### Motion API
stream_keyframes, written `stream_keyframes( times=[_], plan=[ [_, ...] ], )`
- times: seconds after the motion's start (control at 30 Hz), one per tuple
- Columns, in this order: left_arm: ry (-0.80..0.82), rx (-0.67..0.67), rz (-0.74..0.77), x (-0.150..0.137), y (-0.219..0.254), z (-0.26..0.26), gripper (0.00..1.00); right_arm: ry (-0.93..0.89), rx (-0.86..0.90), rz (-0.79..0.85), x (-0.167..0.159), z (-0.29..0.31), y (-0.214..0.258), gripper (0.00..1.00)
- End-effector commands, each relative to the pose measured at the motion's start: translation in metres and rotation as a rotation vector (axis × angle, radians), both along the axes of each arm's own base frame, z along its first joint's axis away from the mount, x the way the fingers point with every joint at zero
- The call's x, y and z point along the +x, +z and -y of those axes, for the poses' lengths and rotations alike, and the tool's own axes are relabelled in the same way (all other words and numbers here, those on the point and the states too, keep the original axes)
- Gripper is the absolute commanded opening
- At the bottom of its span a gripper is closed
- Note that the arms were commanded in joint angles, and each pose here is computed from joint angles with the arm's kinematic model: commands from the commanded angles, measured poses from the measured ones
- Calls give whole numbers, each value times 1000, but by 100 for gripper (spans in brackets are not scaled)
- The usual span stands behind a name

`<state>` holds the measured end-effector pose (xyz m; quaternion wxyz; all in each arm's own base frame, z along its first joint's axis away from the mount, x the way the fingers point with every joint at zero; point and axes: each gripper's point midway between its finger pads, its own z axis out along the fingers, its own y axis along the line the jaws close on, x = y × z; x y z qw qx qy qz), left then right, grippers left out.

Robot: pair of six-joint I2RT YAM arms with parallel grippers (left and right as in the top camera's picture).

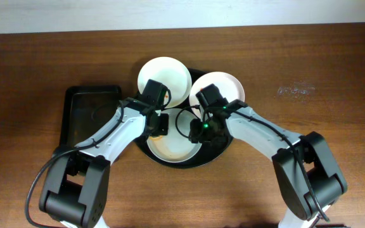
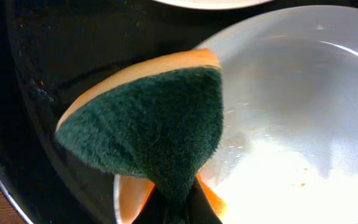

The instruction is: Clean dirty plates on tray and stack at the side

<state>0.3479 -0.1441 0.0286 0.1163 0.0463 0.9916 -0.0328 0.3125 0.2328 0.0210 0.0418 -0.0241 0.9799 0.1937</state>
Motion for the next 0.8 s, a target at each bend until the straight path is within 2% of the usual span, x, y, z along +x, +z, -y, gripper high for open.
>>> stream_keyframes(
  times=[0.0,0.13,0.17,0.27,0.37,0.43,0.53,0.63,0.77],
  plan=[
    [-13,3,-11,-2,-6,0,1,-5,-36,35,-9,-8,-3,46],
    [-13,3,-11,-2,-6,0,1,-25,-89,56,-9,-1,-10,23],
    [-13,3,-11,-2,-6,0,1,-28,-95,62,-8,1,-12,4],
    [-13,-1,-2,0,-3,1,1,-33,-82,83,-3,-1,-5,4],
    [-25,-51,51,11,23,11,1,-67,-87,153,12,10,30,4],
    [-57,-172,147,20,75,30,1,-103,-137,234,15,27,65,4],
    [-84,-267,260,19,130,39,4,-150,-238,274,4,61,91,4],
    [-105,-289,307,13,151,43,5,-198,-379,211,-6,102,83,4],
    [-169,-283,324,4,152,68,6,-251,-415,204,6,120,74,4]
  ],
)
